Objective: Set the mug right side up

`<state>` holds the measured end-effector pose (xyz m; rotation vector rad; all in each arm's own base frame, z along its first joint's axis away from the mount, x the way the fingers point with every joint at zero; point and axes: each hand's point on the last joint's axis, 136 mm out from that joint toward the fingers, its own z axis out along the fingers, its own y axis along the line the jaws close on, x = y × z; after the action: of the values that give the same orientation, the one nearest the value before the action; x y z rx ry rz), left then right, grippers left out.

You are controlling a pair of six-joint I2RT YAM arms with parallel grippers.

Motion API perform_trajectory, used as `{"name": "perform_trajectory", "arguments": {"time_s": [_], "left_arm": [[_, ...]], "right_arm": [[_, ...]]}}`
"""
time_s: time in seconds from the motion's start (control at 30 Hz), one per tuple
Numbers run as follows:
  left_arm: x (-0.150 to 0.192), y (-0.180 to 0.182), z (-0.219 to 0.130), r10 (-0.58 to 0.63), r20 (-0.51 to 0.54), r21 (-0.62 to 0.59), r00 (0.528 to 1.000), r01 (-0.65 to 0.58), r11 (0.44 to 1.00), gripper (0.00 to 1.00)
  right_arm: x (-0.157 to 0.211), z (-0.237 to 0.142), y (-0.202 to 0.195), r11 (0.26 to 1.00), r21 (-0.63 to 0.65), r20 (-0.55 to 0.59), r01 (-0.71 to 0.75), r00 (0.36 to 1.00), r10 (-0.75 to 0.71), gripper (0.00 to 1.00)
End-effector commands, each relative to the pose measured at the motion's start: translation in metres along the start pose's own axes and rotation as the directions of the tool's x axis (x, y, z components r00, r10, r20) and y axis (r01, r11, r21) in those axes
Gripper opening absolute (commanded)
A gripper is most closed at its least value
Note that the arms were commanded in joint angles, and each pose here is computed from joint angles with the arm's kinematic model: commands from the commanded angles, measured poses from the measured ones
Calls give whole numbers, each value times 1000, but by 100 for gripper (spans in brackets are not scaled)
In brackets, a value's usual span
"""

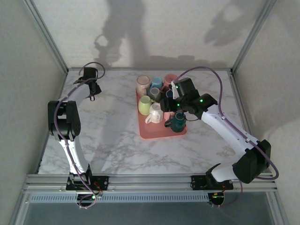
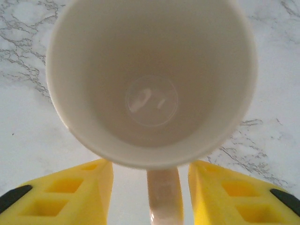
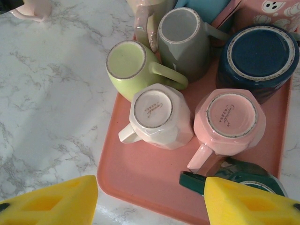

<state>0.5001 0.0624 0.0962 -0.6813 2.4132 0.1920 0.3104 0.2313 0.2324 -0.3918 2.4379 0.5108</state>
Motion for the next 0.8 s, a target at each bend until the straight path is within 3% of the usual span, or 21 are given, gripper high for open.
{"name": "perform_trajectory", "arguments": {"time_s": [0.0, 0.17, 0.3, 0.53, 0.63, 0.77], "left_arm": [[-11, 1, -33, -30, 47, 56, 998, 27, 998, 48], [10, -6, -69, -48, 48, 172, 998, 39, 984, 48], [35, -27, -109, -27, 44, 352, 999, 9, 936, 49], [90, -71, -185, 49, 64, 679, 997, -80, 730, 49], [108, -79, -211, 56, 80, 753, 995, -97, 650, 49], [126, -81, -229, 55, 100, 793, 993, -113, 598, 49]], "right_arm": [[-5, -13, -6, 1000, 29, 22, -10, 1000, 9, 63], [4, -23, -19, 996, 80, 20, -36, 999, 34, 62], [17, -34, -37, 985, 134, 19, -106, 994, 105, 62], [49, -40, -63, 950, 205, -10, -237, 970, 244, 63], [67, -35, -71, 935, 242, -49, -261, 959, 280, 66], [84, -23, -70, 929, 227, -90, -294, 943, 320, 76]]}}
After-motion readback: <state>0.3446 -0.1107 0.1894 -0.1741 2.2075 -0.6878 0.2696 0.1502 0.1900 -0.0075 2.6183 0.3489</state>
